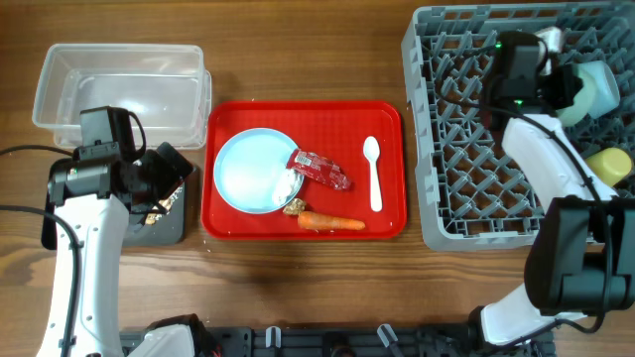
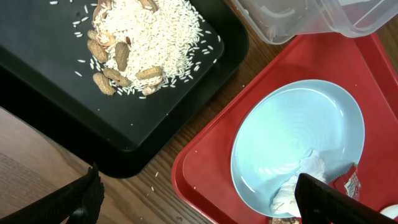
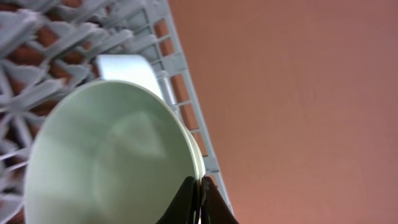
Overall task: Sort waste into correct bins and load items into the dishwasher rack
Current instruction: 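Place the green bowl in the dish rack with the right gripper, then grasp the white spoon on the red tray with the right gripper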
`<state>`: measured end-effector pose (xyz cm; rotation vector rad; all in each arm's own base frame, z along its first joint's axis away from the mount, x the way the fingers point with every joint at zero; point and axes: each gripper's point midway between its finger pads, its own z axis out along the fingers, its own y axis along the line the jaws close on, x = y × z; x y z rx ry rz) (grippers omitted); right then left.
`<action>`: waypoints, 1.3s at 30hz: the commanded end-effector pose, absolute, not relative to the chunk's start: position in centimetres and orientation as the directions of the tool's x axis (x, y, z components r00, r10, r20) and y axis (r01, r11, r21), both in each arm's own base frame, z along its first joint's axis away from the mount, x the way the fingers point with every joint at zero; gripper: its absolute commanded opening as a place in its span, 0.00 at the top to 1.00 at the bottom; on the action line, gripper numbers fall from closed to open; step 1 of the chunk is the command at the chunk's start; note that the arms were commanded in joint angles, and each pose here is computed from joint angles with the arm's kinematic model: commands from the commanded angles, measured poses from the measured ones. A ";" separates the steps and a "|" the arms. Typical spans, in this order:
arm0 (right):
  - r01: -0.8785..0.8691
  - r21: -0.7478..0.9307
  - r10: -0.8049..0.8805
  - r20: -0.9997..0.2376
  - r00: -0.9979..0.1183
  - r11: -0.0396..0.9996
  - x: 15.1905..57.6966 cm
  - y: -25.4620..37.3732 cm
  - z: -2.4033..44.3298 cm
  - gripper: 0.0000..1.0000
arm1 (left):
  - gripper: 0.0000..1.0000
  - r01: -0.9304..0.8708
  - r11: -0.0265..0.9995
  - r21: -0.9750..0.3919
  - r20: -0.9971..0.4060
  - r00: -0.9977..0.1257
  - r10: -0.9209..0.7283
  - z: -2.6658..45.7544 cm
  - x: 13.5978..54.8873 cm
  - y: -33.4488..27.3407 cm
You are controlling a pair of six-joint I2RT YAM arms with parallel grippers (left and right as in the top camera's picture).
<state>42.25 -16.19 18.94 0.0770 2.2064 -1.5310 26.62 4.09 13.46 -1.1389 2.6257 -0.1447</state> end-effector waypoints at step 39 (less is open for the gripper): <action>-0.222 0.147 -0.087 -0.615 -0.784 0.964 38.1 6.8 17.7 0.27 | 0.00 -0.695 0.686 -0.217 -0.215 -0.651 -0.728 13.8 26.7 3.9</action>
